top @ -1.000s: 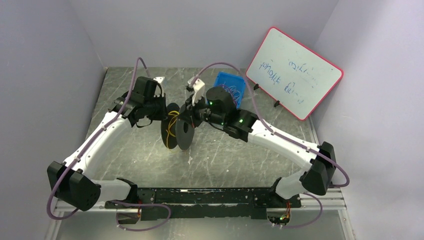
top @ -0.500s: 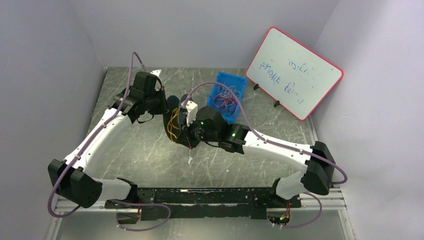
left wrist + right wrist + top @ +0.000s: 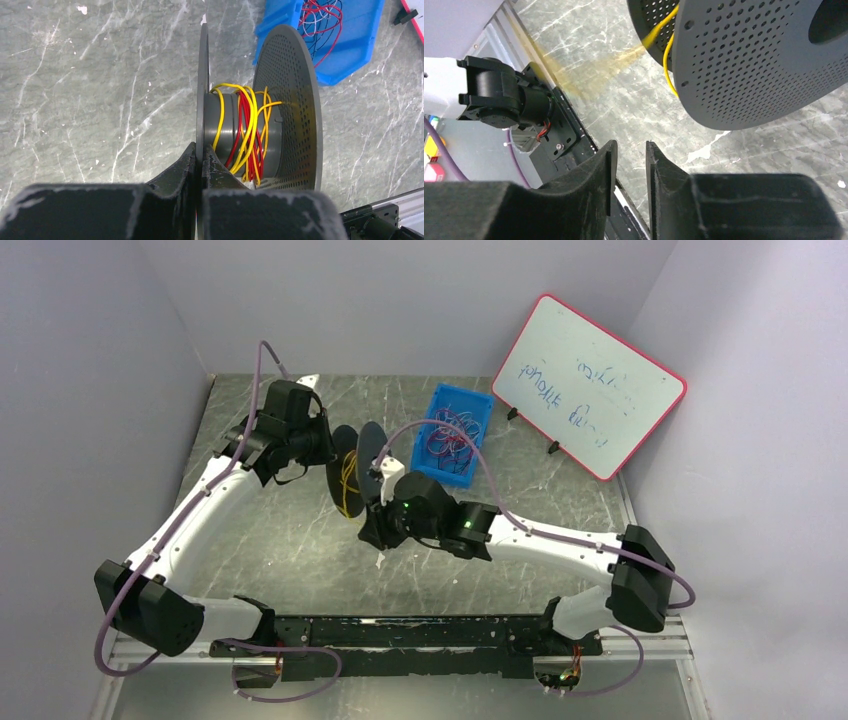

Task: Wrap the cables
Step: Wrap the cable around the cable reel, then place the cable reel at the center of the board.

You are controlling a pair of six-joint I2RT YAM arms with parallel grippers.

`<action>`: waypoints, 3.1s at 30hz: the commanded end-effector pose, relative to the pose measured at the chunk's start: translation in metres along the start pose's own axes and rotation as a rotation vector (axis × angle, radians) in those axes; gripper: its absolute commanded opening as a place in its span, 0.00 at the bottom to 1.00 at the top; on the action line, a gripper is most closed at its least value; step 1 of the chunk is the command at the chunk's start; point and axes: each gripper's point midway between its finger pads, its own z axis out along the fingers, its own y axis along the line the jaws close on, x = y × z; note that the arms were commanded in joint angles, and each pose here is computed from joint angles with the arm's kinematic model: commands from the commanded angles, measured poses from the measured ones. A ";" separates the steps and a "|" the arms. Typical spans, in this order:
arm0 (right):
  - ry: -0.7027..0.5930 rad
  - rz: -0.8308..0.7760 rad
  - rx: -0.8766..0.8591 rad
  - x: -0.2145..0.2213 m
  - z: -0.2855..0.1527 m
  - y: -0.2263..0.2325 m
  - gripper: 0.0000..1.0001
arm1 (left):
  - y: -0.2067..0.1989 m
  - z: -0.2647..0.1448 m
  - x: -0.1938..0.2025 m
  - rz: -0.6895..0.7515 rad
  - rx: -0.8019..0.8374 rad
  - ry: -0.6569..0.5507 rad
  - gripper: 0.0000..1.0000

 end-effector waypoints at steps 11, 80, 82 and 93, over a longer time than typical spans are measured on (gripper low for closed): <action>-0.113 -0.007 0.080 -0.009 -0.042 -0.013 0.37 | 0.004 -0.023 -0.052 -0.041 -0.010 -0.197 0.07; -0.274 0.198 0.773 -0.052 -0.101 -0.249 0.48 | -0.045 0.041 0.011 0.160 -0.060 -0.160 0.07; -0.271 0.202 0.769 -0.051 -0.099 -0.250 0.48 | -0.051 0.041 0.014 0.171 -0.051 -0.160 0.07; -0.265 0.210 0.753 -0.049 -0.096 -0.251 0.48 | -0.071 0.050 0.021 0.214 -0.051 -0.152 0.07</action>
